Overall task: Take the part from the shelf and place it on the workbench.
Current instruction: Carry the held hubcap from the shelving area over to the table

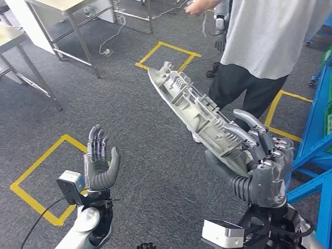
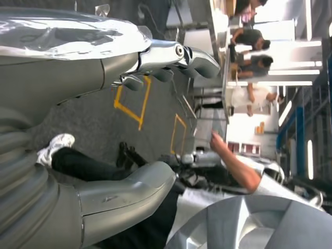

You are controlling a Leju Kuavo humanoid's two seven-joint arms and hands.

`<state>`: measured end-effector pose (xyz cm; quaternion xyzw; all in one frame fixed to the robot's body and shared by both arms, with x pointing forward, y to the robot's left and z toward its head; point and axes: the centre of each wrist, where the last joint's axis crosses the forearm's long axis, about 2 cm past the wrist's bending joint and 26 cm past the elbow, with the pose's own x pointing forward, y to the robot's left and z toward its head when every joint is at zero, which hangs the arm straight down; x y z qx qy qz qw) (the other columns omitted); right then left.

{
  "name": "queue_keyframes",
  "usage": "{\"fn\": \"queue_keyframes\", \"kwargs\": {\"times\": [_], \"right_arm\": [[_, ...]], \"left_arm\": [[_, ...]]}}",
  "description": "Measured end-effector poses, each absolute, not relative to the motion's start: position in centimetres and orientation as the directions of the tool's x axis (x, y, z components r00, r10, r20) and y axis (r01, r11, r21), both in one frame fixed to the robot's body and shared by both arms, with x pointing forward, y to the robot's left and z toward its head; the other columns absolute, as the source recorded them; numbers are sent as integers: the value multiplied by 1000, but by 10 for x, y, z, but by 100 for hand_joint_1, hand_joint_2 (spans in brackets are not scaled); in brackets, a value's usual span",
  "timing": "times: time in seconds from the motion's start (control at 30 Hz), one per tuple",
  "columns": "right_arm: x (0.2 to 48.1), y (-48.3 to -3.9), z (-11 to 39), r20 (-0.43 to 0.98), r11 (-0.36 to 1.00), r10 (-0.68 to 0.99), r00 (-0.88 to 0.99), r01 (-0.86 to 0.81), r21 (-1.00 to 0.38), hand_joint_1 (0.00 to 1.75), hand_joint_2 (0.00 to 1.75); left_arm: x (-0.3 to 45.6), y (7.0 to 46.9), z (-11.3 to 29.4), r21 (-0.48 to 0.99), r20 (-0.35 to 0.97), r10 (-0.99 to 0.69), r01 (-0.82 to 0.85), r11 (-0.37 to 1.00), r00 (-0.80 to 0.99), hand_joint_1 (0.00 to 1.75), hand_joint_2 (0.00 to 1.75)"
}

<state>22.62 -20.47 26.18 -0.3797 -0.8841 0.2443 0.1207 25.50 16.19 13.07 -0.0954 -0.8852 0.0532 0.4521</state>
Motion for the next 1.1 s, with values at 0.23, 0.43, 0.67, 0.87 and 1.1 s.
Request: {"fn": "queue_keyframes", "kwargs": {"times": [0.23,0.43,0.67,0.87,1.1], "right_arm": [[226,-205,262,34,601,725,-688,607,-520,175,175],[227,-205,262,45,617,714,-699,597,-512,175,175],[228,-205,261,48,617,714,-699,596,-513,175,175],[227,-206,259,53,617,716,-696,596,-514,175,175],[226,-206,257,60,614,718,-694,590,-524,175,175]], "left_arm": [[257,161,132,-180,788,216,121,976,-577,0,175],[256,160,131,-178,789,213,117,977,-576,0,175],[255,159,129,-176,793,215,123,977,-571,0,175],[256,158,129,-173,793,216,129,976,-570,0,175],[258,158,128,-165,796,211,131,978,-568,0,175]]}}
